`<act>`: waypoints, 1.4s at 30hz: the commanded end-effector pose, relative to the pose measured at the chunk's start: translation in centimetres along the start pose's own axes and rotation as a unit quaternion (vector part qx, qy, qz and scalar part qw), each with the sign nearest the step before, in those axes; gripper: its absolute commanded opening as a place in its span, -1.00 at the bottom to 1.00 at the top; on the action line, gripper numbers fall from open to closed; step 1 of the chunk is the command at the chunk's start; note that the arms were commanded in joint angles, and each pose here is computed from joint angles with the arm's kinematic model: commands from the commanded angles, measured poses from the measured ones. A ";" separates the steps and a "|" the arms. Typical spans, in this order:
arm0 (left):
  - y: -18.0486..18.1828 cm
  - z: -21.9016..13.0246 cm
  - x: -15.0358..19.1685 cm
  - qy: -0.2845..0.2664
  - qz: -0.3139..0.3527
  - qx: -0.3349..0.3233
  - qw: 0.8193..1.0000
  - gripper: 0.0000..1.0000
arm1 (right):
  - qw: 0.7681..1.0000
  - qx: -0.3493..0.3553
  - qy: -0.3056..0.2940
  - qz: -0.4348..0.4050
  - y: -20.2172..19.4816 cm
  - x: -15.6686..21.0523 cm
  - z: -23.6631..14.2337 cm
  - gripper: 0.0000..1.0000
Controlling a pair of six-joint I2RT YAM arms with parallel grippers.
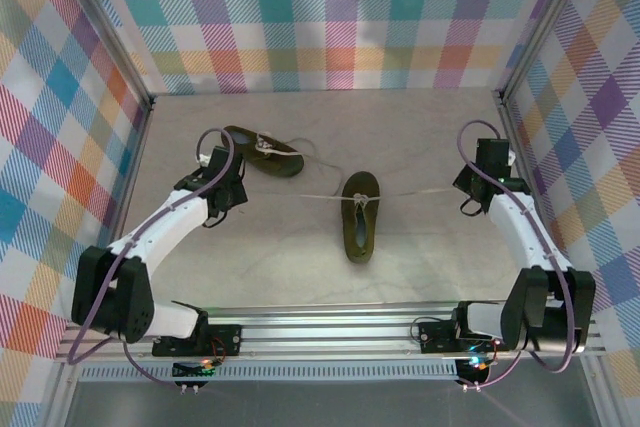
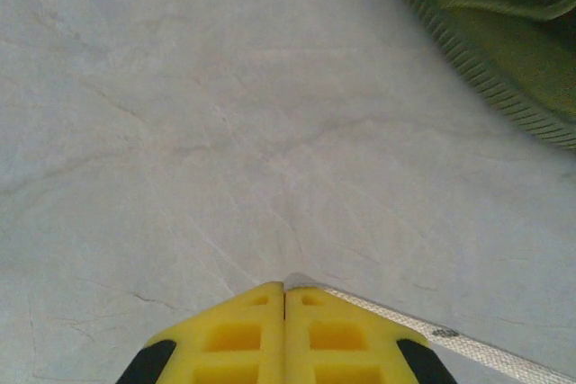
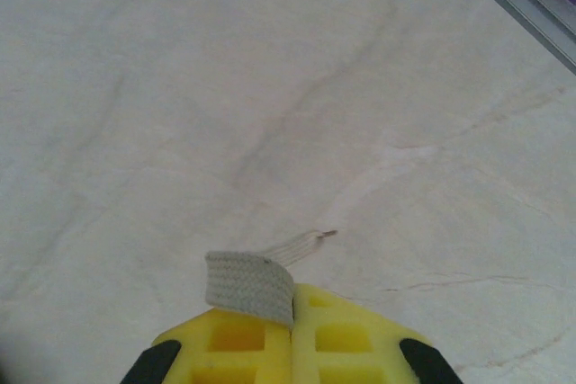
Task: Tie the shoes
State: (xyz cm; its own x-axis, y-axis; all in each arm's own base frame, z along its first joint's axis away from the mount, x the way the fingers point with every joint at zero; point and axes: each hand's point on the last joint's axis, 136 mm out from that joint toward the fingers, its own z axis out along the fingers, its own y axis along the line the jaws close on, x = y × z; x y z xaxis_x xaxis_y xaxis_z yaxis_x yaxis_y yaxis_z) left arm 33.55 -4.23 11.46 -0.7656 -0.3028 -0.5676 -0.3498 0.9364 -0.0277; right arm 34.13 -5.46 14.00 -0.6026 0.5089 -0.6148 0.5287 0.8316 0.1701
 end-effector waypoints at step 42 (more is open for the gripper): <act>-2.7 -9.0 -4.4 -0.104 -0.021 0.196 0.975 -1.00 | 0.998 0.013 -0.040 0.043 -3.5 3.5 -7.1 -0.44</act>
State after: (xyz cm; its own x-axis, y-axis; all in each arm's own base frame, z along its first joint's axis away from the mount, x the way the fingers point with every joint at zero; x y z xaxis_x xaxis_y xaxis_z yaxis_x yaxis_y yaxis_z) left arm 33.35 -6.57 21.30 -0.6026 -0.3573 -0.7136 -0.1359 0.9271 -0.3494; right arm 27.01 -2.87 15.35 -0.5509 0.5881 -0.5922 0.5391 0.7924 0.2853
